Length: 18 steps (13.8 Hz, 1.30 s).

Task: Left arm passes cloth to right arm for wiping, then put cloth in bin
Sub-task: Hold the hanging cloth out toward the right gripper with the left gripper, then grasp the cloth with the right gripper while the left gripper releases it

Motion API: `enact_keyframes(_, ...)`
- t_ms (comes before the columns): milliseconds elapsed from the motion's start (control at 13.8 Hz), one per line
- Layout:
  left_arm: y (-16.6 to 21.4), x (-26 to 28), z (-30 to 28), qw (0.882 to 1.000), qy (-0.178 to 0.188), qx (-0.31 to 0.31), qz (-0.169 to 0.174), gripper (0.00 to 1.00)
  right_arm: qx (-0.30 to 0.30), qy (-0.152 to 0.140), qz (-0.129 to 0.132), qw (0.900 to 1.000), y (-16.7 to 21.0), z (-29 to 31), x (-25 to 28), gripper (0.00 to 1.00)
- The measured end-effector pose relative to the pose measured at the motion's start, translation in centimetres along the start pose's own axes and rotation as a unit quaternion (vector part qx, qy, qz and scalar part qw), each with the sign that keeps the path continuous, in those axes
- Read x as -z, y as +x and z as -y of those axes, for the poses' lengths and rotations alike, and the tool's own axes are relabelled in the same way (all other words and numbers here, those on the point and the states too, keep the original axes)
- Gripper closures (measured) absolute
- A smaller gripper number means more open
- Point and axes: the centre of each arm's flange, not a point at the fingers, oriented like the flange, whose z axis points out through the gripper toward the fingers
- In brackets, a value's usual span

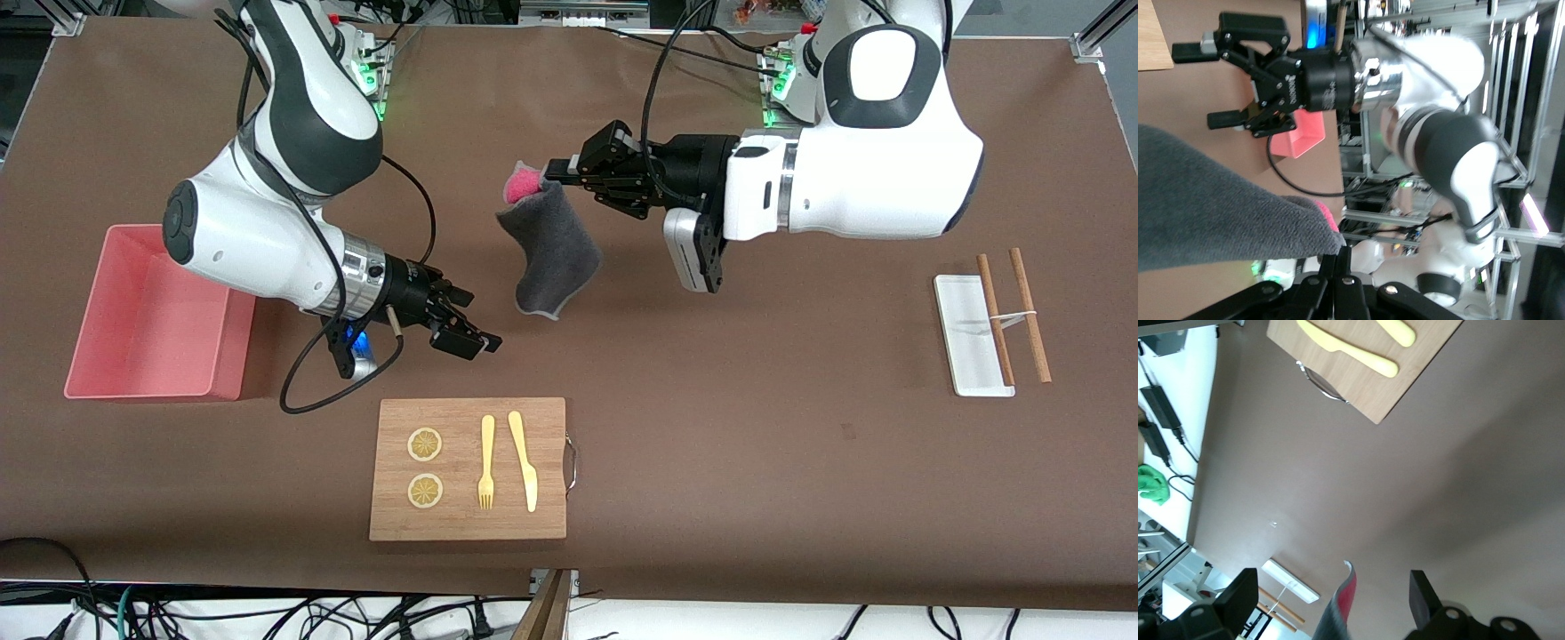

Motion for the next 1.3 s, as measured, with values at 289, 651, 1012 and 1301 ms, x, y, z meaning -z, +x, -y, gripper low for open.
enact_keyframes(289,-0.2,-1.4,0.8,0.999,0.0,-0.023,0.023,0.98,0.004,0.001,0.011,1.0,-1.2,0.4,-1.0,0.0)
enact_keyframes(651,-0.3,-1.8,0.7,0.999,0.0,-0.028,0.027,0.98,0.007,0.0,0.012,1.0,-3.3,0.7,-4.9,0.0)
enact_keyframes(1012,-0.3,-1.8,0.7,0.999,-0.001,-0.029,0.027,0.98,0.006,-0.005,0.014,1.0,-3.3,0.6,-6.0,0.27)
enact_keyframes(1301,-0.3,-1.8,0.7,0.999,-0.001,-0.029,0.027,0.98,0.007,-0.01,0.025,1.0,-4.3,0.4,-7.4,0.17)
